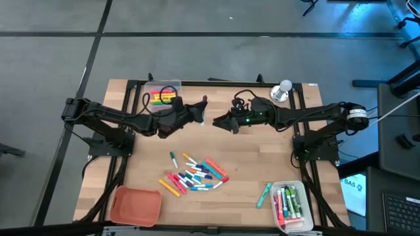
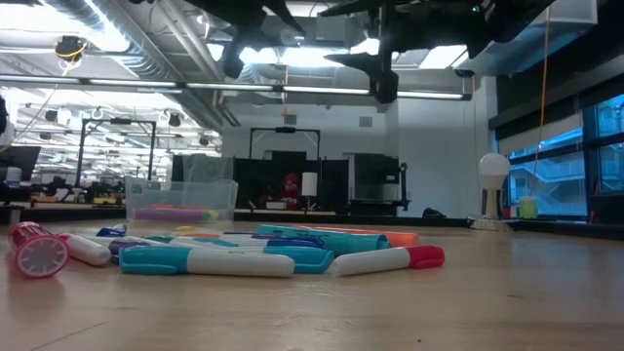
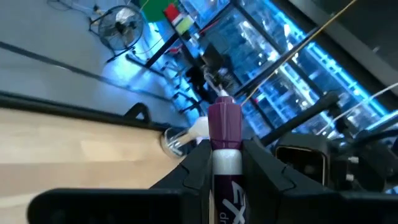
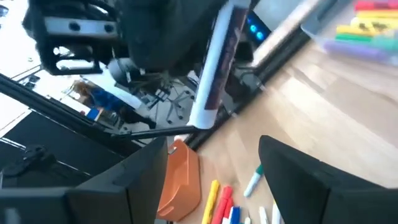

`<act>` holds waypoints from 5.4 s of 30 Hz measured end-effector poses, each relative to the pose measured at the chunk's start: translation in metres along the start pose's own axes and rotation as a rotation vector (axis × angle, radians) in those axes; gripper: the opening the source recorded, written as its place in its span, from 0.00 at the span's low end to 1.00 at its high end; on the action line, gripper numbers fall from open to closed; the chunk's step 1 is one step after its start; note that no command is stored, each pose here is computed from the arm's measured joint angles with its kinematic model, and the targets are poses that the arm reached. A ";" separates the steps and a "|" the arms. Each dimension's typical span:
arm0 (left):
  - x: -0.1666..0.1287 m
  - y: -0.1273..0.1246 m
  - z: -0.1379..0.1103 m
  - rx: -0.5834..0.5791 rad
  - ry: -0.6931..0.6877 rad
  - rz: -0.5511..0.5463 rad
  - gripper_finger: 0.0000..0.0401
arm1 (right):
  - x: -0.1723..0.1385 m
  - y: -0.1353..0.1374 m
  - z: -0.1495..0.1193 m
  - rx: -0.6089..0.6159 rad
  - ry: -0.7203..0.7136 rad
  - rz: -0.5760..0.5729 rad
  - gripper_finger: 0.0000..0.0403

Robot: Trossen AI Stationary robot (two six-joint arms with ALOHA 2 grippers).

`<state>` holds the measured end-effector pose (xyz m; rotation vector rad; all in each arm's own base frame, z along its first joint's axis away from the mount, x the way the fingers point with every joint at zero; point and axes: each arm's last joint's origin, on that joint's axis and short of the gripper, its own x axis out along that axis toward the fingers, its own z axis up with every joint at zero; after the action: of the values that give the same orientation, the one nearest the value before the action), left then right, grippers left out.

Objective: Pick & Place Markers
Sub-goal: Put the violet pen into the white bin, then put the orange pen into the transparent bin

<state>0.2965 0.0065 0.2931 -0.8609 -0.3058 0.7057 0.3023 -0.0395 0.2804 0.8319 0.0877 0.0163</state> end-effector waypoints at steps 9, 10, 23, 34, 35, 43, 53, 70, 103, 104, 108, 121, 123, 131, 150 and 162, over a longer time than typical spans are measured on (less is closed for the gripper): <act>0.000 -0.006 0.003 0.026 -0.007 -0.060 0.16 | 0.001 0.000 0.002 0.021 -0.026 0.021 0.63; 0.000 -0.006 0.004 0.025 -0.014 -0.067 0.16 | 0.002 0.000 0.002 0.033 -0.025 0.018 0.63; 0.014 0.001 -0.020 0.030 0.018 -0.093 0.16 | 0.005 -0.005 0.006 0.001 -0.074 0.024 0.63; 0.032 0.006 -0.027 -0.090 -0.037 -0.165 0.16 | 0.009 -0.009 0.002 0.018 -0.057 0.019 0.52; 0.032 0.006 -0.027 -0.087 -0.036 -0.163 0.16 | 0.009 -0.009 0.003 0.016 -0.058 0.019 0.47; 0.034 0.007 -0.024 -0.070 -0.045 -0.161 0.18 | 0.009 -0.013 0.003 -0.013 -0.049 -0.008 0.16; 0.040 0.014 -0.028 0.011 0.072 -0.183 0.23 | 0.006 -0.027 -0.006 -0.085 0.082 -0.148 0.16; 0.025 0.054 0.017 0.329 0.792 -0.205 0.45 | -0.047 0.016 -0.048 0.142 0.509 -0.641 0.16; -0.028 0.061 -0.140 1.028 1.106 -0.445 0.44 | -0.128 0.151 -0.239 0.680 1.207 -1.289 0.31; -0.027 0.060 -0.141 1.004 1.092 -0.437 0.44 | -0.128 0.150 -0.241 0.673 1.203 -1.300 0.35; -0.016 0.058 -0.148 0.972 0.993 -0.484 0.44 | -0.126 0.149 -0.241 0.653 1.143 -1.276 0.48; 0.019 0.061 -0.182 0.922 1.026 -0.558 0.44 | -0.121 0.166 -0.221 0.508 0.969 -1.166 0.61; 0.021 0.061 -0.187 0.946 1.046 -0.567 0.44 | -0.120 0.167 -0.217 0.485 0.958 -1.166 0.61; 0.023 0.067 -0.190 1.045 1.096 -0.467 0.38 | -0.118 0.165 -0.214 0.441 0.973 -1.153 0.61; 0.023 0.065 -0.178 1.261 1.156 -0.310 0.16 | -0.100 0.147 -0.193 0.308 0.687 -1.152 0.61; -0.069 -0.025 -0.052 1.038 1.420 -0.072 0.16 | -0.065 0.116 -0.147 0.183 0.330 -1.148 0.61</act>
<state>0.2836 -0.0817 0.2816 -0.1729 1.2093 -0.0028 0.2275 0.1435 0.2721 0.8569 0.8760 -0.9475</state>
